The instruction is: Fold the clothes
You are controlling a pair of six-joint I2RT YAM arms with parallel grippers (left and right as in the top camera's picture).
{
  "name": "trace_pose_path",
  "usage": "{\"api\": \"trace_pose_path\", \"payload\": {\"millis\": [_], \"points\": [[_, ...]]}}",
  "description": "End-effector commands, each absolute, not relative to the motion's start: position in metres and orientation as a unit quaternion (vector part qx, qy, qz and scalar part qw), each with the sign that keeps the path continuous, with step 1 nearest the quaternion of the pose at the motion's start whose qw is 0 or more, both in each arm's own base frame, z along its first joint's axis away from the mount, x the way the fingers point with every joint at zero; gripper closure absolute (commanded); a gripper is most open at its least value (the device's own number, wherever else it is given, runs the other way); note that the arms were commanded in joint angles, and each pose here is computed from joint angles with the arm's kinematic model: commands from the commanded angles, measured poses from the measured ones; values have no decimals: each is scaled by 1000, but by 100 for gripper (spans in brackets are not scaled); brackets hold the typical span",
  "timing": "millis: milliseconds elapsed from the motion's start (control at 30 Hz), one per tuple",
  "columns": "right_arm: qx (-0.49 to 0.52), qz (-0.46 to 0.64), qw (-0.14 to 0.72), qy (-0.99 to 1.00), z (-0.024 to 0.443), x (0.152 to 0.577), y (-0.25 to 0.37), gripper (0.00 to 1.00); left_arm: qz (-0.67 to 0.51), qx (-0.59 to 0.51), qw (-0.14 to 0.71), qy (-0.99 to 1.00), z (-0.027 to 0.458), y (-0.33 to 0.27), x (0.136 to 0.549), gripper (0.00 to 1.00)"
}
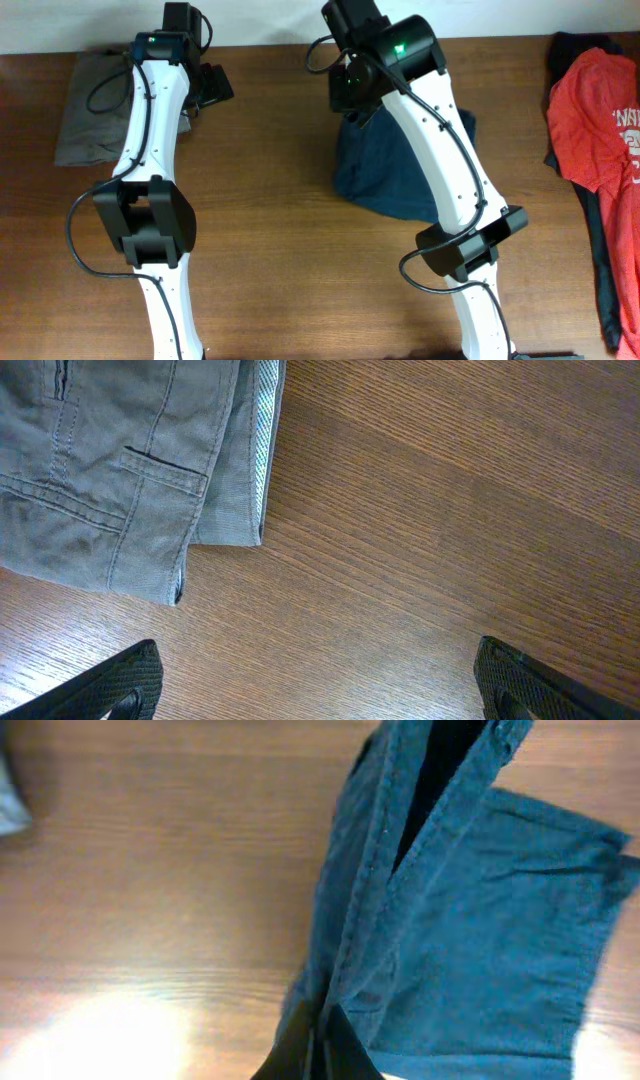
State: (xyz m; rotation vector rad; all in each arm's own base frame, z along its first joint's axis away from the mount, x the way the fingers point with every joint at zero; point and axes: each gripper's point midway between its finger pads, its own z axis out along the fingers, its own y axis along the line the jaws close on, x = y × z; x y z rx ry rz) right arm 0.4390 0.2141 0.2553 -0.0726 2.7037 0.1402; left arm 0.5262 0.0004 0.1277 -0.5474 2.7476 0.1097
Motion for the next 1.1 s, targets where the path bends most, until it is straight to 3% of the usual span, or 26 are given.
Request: {"api": "trace_pose_path", "payload": {"millis": [0,233,600,1067], "points": [[-61,121,231,963,277,431,247,96,44,-190,170,966,128,3,528,1],[-91,188,255,944,294,431,286,96,45,-190,167,966,128,3,526,1],[-93,185,284,936,325,422,268,96,45,-190,166,967,128,3,526,1],[-41,24,199,979,270,415,188,96,46,-189,164,967,127,3,525,1]]}}
